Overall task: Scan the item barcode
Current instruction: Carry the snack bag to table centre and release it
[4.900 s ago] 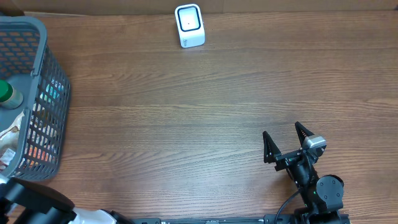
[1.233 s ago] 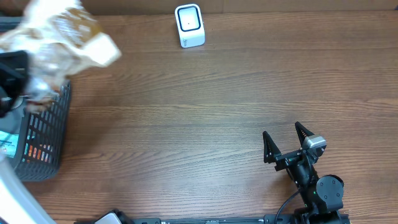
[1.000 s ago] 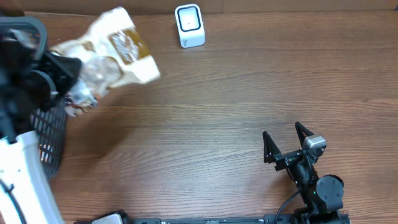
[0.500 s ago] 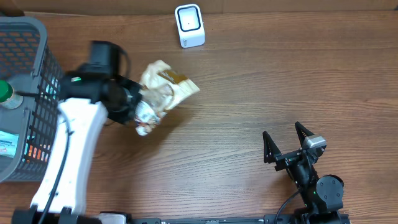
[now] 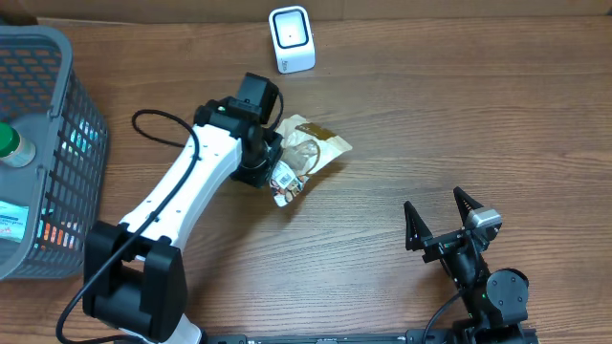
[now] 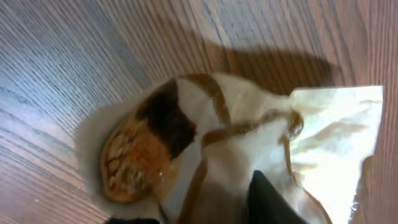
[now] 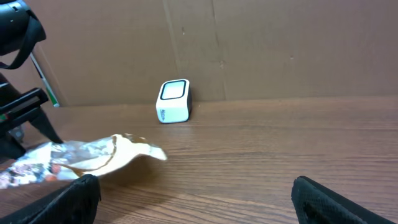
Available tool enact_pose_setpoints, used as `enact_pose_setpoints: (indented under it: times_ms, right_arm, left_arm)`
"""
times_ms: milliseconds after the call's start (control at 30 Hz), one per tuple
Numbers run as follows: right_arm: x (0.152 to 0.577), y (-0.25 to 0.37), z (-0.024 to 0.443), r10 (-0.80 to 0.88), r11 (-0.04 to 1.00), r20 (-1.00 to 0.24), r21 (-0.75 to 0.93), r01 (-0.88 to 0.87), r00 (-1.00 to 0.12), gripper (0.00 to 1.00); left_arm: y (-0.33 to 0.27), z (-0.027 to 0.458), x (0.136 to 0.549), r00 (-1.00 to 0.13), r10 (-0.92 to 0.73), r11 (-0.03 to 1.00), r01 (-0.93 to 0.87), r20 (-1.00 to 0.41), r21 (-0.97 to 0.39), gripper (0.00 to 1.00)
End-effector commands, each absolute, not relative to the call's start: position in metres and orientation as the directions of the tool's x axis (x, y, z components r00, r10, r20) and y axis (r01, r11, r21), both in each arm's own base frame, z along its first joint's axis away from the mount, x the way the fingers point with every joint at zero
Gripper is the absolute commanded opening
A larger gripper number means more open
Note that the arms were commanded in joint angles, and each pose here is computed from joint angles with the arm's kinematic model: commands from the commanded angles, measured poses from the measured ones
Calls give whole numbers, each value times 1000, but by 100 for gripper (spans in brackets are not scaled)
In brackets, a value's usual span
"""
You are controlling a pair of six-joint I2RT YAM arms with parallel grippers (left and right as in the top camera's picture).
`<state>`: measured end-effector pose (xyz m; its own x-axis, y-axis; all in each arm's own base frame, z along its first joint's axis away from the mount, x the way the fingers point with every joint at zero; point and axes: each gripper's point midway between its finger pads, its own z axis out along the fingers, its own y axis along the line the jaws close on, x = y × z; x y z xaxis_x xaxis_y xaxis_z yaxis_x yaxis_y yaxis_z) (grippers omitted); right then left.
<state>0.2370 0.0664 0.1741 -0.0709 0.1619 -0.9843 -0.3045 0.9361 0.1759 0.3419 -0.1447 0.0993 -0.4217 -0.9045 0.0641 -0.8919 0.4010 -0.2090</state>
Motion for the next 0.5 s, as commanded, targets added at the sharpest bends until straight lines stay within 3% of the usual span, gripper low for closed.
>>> enact_pose_setpoints:
  times_ms: [0, 167, 333, 467]
  right_arm:
    - [237, 67, 173, 166, 934, -984, 179, -309, -66, 100]
    - [237, 67, 173, 166, 934, -984, 178, -309, -66, 100]
    - [237, 67, 173, 166, 934, -984, 179, -309, -67, 100]
    - [237, 67, 173, 166, 934, -984, 179, -309, -66, 100]
  left_arm:
    - [-142, 103, 345, -507, -862, 492, -842, 9, -222, 39]
    - [-155, 117, 348, -616, -787, 588, -764, 27, -267, 78]
    - [-155, 139, 345, -674, -738, 648, -716, 18, -259, 79]
    - [-141, 182, 356, -751, -649, 752, -609, -124, -251, 76]
